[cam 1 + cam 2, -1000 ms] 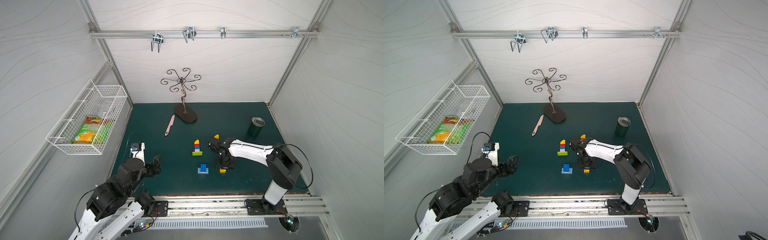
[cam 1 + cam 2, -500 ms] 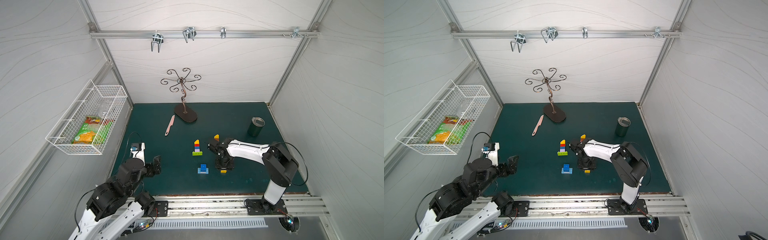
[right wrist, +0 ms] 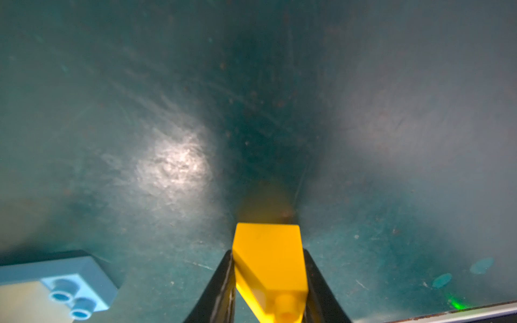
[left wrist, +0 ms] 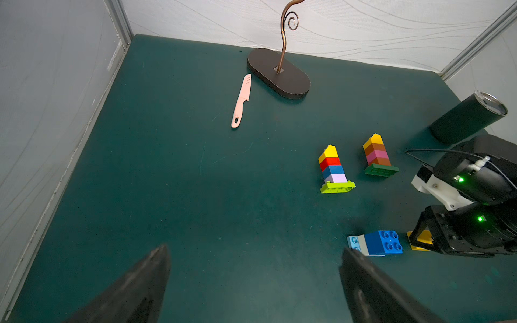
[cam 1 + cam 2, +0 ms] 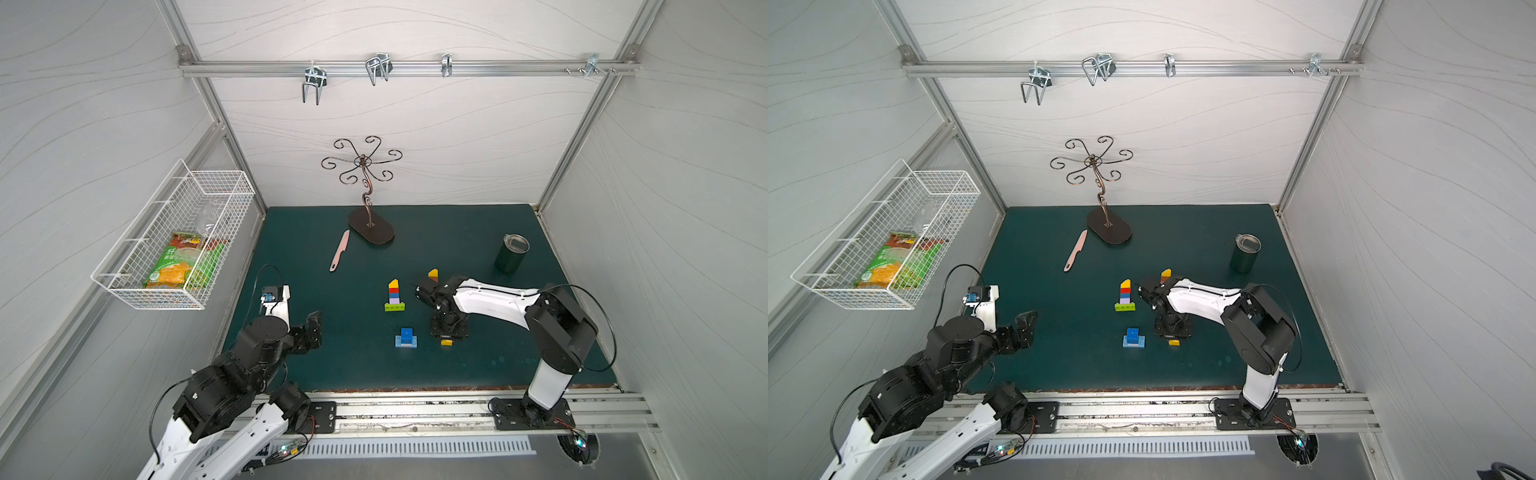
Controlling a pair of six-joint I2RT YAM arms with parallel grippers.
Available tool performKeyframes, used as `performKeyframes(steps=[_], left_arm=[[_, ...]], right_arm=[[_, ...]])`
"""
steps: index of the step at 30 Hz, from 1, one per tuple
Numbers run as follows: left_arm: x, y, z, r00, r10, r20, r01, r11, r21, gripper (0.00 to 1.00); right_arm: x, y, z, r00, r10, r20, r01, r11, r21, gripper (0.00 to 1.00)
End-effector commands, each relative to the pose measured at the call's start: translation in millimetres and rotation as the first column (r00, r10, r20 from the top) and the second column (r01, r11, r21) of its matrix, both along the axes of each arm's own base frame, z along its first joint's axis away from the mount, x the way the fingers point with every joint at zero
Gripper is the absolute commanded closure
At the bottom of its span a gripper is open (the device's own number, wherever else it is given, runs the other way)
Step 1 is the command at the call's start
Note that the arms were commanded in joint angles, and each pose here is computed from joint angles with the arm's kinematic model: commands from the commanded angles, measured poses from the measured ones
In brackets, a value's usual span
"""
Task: Assemble the number 1 with lego
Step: Pick up the lego brick from the center of the board, then assemble the lego brick with the lego brick.
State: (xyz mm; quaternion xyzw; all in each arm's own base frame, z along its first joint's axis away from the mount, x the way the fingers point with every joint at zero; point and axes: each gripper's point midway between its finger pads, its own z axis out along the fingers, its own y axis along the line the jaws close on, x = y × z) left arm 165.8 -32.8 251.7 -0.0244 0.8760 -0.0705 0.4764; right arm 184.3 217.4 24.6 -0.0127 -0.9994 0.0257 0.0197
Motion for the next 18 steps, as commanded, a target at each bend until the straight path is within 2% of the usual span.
performKeyframes(steps=[1, 10, 18], left_arm=[[5.3, -1.6, 11.0, 0.999, 0.007, 0.045, -0.006, 1.000, -0.022, 0.00], [4.7, -1.7, 11.2, 0.999, 0.006, 0.047, -0.004, 1.000, -0.025, 0.00], [2.4, 1.0, 13.5, 0.998, 0.012, 0.063, -0.010, 0.999, -0.034, 0.00]], right_arm=[[-1.9, -1.4, 23.4, 0.999, -0.032, 0.017, 0.031, 0.999, 0.039, 0.83], [-2.8, 24.5, 91.2, 0.995, -0.021, 0.094, 0.004, 0.985, 0.174, 0.86], [-2.6, 66.6, 106.1, 0.993, 0.042, 0.113, -0.062, 0.983, 0.175, 0.88]])
